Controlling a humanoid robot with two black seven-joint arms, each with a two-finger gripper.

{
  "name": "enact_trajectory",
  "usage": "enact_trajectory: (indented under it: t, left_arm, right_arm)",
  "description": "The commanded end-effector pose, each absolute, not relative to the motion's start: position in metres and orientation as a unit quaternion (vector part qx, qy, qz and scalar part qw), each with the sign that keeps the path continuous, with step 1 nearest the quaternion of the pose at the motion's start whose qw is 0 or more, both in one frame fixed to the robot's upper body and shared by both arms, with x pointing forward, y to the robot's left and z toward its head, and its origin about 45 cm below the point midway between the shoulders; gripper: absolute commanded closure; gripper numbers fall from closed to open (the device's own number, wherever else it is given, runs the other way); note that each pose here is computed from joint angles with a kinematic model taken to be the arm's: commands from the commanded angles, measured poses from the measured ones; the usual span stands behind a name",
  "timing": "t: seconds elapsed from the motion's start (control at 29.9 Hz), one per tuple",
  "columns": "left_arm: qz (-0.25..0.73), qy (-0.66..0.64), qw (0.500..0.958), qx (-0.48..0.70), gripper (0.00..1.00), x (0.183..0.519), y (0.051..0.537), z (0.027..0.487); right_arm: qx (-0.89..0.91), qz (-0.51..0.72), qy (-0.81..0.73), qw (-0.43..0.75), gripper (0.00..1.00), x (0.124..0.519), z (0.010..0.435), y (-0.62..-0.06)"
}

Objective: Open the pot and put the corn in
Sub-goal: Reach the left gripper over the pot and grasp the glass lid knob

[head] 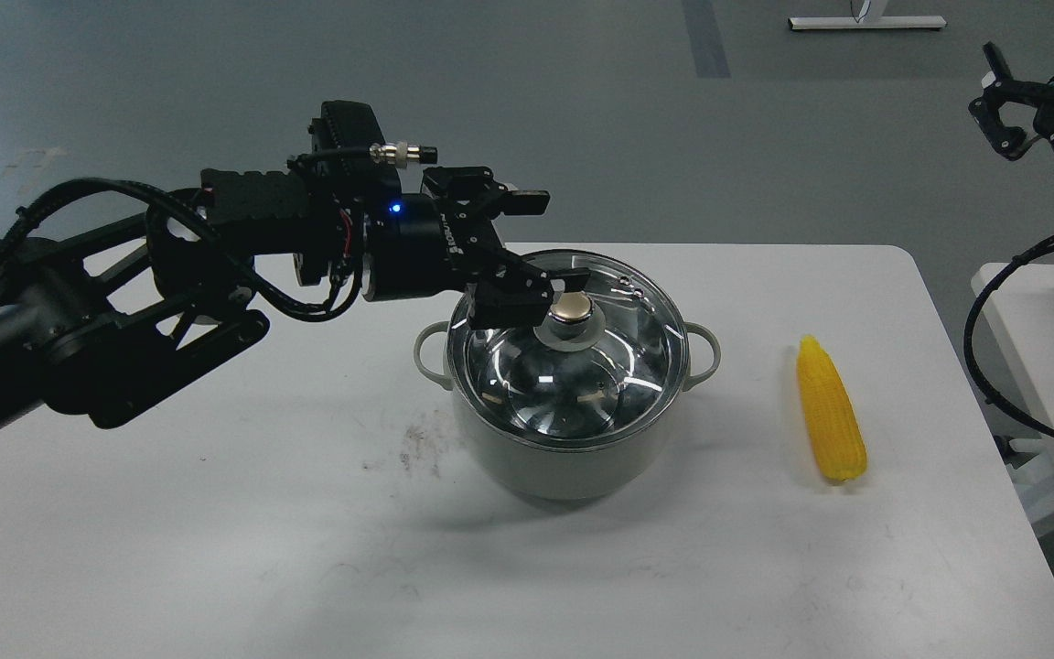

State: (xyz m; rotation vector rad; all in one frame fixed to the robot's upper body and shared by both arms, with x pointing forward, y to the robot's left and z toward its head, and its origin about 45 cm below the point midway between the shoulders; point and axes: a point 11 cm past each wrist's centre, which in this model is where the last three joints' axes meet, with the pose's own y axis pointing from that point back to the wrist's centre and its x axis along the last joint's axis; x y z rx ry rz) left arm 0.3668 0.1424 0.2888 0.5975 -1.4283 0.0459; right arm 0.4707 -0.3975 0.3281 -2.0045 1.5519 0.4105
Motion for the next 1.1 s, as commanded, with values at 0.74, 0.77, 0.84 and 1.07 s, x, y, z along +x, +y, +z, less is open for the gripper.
enact_trajectory:
  t: [0.74,0.77,0.84,1.07]
  left_arm:
    - [0.032,-0.607,0.742,0.281,0.25,0.377,0.128,0.217]
    - [0.033,-0.609,0.741,0.280,0.25,0.377,0.128,0.218]
    - [0.033,-0.610,0.741,0.278,0.29,0.377,0.127,0.219]
    - [0.032,-0.614,0.739,0.274,0.55,0.377,0.125,0.223]
  right_arm:
    - [-0.749,0.154,0.579,0.284,0.00,0.471,0.328,-0.396]
    - [-0.749,0.154,0.578,0.284,0.00,0.471,0.328,-0.396]
    - [-0.749,0.154,0.578,0.284,0.00,0.471,0.328,-0.396]
    - [-0.749,0.152,0.579,0.284,0.00,0.471,0.329,-0.397]
